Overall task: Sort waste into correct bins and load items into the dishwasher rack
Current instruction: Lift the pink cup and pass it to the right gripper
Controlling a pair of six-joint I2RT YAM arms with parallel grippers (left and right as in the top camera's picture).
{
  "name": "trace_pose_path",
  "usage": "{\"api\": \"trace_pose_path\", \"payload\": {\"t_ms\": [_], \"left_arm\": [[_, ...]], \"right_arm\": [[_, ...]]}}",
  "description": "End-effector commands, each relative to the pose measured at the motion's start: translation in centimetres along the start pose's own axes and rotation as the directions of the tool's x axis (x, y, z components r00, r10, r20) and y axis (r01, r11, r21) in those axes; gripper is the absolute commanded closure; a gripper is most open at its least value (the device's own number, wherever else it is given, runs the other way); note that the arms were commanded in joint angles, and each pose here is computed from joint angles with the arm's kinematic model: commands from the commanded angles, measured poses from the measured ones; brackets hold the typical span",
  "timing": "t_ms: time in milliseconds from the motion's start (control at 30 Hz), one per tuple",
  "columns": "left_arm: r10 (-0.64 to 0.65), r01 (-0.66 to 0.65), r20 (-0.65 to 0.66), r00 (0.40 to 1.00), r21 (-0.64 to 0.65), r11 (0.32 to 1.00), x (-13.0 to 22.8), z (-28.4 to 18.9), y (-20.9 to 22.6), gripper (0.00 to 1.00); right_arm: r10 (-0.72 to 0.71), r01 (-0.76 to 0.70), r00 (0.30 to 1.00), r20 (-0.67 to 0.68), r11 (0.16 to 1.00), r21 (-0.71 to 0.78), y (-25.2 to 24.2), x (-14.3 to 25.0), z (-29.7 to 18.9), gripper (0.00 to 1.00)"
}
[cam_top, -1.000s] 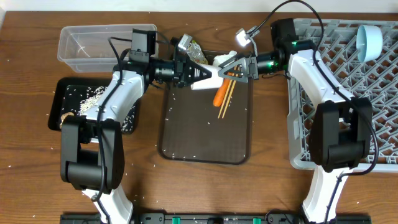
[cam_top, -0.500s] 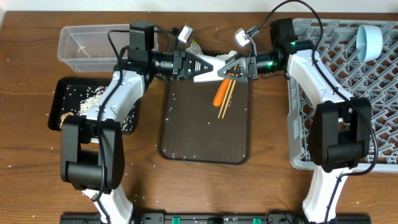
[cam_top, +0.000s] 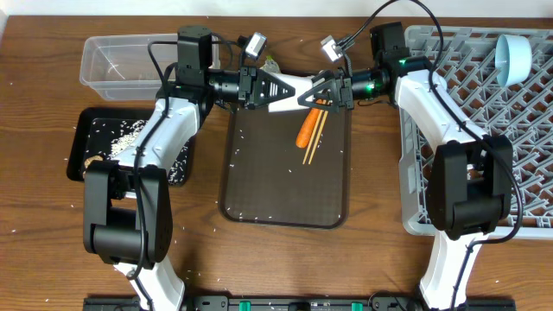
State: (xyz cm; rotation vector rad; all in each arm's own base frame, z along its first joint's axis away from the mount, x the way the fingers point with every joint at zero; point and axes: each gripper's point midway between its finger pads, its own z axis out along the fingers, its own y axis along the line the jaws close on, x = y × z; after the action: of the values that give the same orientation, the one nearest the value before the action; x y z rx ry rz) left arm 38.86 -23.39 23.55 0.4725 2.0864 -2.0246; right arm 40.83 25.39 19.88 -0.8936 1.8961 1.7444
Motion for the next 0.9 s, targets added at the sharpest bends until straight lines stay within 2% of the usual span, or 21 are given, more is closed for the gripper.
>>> {"api": "trace_pose_path", "payload": {"t_ms": [0, 467, 600, 767, 867], "left_arm": [[0.002, -0.002, -0.016, 1.000, 0.018, 1.000, 0.4, 0.1, -0.9, 0.94], [0.002, -0.002, -0.016, 1.000, 0.018, 1.000, 0.4, 0.1, -0.9, 0.94], [0.003, -0.002, -0.015, 1.000, 0.018, 1.000, 0.4, 0.1, -0.9, 0.94], [0.003, -0.002, -0.015, 1.000, 0.018, 1.000, 0.4, 0.1, -0.9, 0.94], [0.003, -0.002, -0.015, 1.000, 0.018, 1.000, 0.4, 0.1, -0.9, 0.94]], "right_arm": [[0.016, -0.016, 1.000, 0.004, 0.999, -0.041, 0.6, -0.3, 0.4, 0.40], [0.002, -0.002, 1.000, 0.006, 0.999, -0.044, 0.6, -0.7, 0.7, 0.35], [0.004, -0.003, 1.000, 0.002, 0.999, -0.048, 0.7, -0.6, 0.9, 0.40], [0.004, -0.005, 1.000, -0.009, 0.998, -0.057, 1.0, -0.4, 1.6, 0.54], [0.004, -0.005, 1.000, -0.010, 0.998, -0.058, 1.0, -0.4, 1.6, 0.57]]}}
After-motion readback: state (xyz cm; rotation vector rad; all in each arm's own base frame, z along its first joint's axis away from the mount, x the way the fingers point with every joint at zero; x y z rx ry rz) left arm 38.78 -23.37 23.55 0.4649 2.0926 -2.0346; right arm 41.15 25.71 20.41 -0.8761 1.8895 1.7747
